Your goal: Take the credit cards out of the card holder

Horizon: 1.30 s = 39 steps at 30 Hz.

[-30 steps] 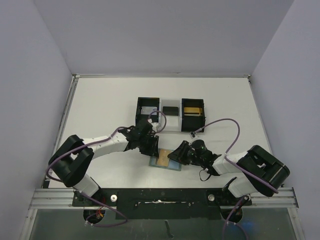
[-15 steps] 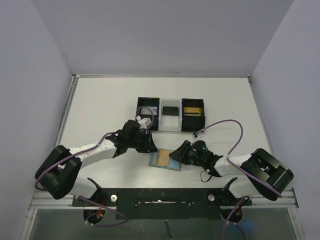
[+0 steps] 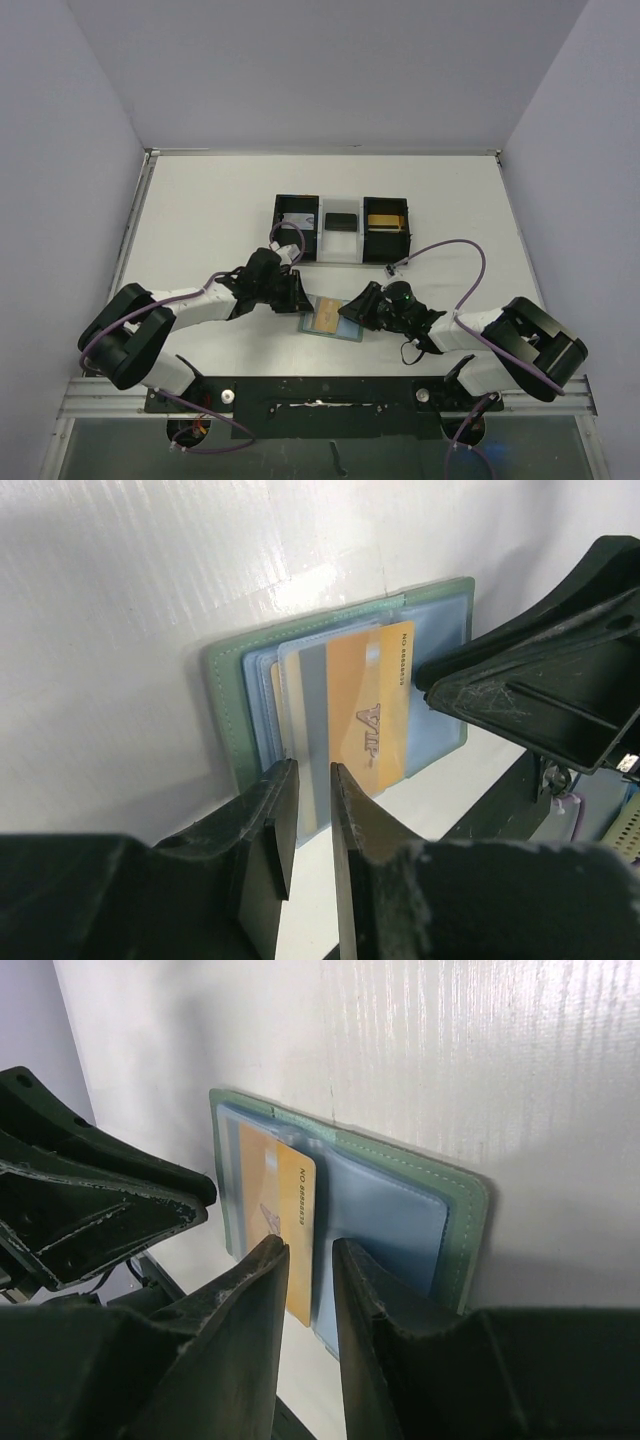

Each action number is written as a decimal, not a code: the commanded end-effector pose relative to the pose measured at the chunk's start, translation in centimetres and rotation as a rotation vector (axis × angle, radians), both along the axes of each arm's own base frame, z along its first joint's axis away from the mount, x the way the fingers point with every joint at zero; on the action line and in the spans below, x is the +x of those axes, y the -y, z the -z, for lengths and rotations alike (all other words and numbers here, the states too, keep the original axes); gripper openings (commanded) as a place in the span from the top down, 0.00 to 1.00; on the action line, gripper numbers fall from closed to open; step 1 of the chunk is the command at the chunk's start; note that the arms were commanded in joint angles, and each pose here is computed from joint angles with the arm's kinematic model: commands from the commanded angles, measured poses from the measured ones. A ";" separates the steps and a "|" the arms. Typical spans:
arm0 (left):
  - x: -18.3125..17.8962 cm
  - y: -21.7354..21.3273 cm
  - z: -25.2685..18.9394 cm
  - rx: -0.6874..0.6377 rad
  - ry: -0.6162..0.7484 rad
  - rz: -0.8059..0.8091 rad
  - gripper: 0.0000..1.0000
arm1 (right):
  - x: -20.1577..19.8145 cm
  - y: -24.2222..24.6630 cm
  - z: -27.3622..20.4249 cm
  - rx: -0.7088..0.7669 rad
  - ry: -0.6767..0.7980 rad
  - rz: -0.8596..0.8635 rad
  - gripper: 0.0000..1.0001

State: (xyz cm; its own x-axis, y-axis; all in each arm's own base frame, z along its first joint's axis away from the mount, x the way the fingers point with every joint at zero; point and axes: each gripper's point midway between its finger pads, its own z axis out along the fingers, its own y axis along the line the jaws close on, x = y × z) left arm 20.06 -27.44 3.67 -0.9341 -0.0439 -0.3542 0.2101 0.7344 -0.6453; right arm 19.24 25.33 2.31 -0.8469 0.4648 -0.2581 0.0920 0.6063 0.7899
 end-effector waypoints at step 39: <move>-1.0 1.5 2.5 0.009 -0.012 0.130 0.85 | 0.4 1.0 0.1 0.091 -0.017 -0.026 0.95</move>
